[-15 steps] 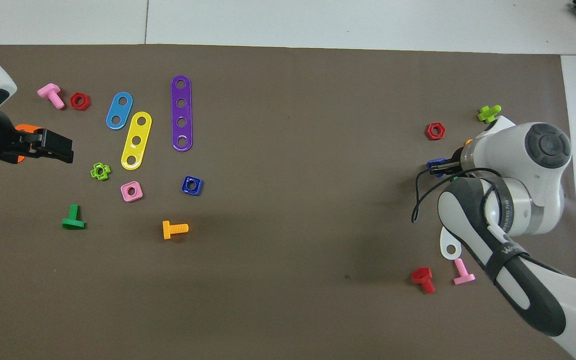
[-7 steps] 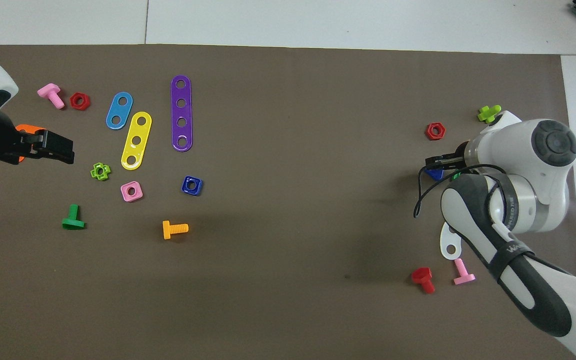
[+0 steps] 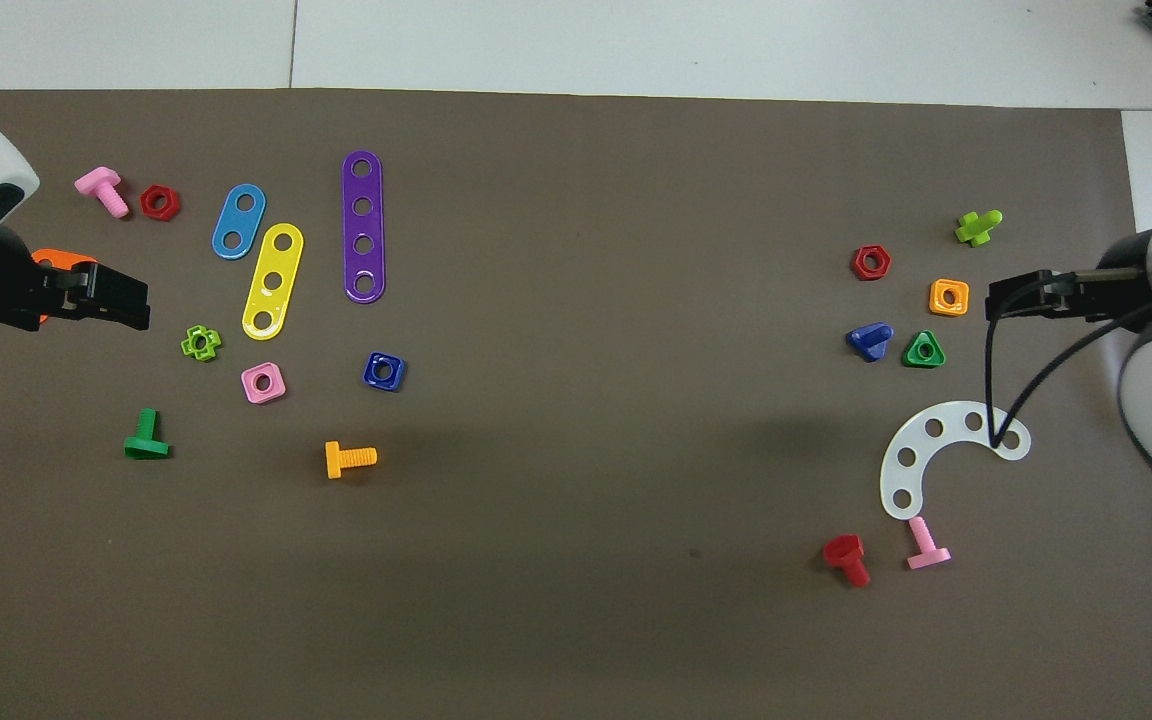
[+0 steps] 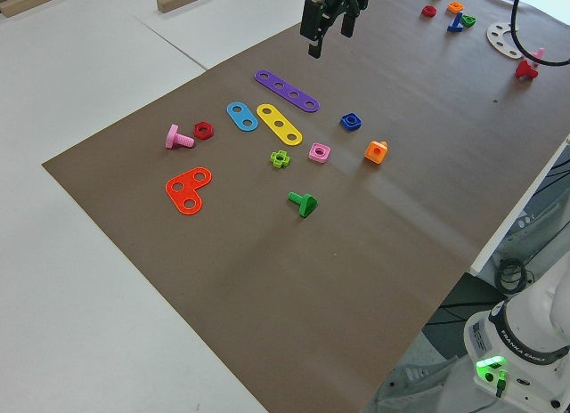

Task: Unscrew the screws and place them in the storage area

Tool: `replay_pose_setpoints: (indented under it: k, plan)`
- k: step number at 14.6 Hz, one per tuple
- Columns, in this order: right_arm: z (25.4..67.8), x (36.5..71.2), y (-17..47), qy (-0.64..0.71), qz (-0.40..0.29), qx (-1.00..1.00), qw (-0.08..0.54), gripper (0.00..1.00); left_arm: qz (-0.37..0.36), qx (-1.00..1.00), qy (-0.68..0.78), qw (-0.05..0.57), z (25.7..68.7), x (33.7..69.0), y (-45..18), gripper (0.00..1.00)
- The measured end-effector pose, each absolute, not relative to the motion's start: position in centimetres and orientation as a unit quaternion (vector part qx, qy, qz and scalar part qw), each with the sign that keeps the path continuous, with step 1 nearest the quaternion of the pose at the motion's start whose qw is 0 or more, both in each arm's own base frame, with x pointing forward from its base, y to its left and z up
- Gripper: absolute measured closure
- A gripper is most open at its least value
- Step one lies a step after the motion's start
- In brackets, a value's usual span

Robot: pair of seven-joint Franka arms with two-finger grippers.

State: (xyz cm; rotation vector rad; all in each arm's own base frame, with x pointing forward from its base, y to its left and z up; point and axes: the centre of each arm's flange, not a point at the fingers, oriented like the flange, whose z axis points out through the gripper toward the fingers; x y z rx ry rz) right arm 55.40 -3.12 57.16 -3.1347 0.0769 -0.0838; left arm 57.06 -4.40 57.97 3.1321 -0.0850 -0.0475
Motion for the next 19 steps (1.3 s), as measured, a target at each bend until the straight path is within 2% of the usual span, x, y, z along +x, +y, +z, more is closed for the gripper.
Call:
replay_pose_setpoints:
  k: [4,15,19]
  plan:
    - [62.7,51.6,-5.3,0.053,-0.013,-0.998,0.008,0.0,-0.009,1.0,-0.027,0.004,57.7,56.8,-4.3,0.0]
    - [61.7,52.1,-4.4,0.051,0.001,-0.999,0.007,0.0,-0.014,1.0,-0.027,0.004,58.1,56.5,-4.4,0.0]
    - [61.3,51.5,-3.7,0.045,0.03,-0.999,0.008,0.0,-0.018,0.999,-0.027,0.004,59.5,56.1,-4.3,0.0]
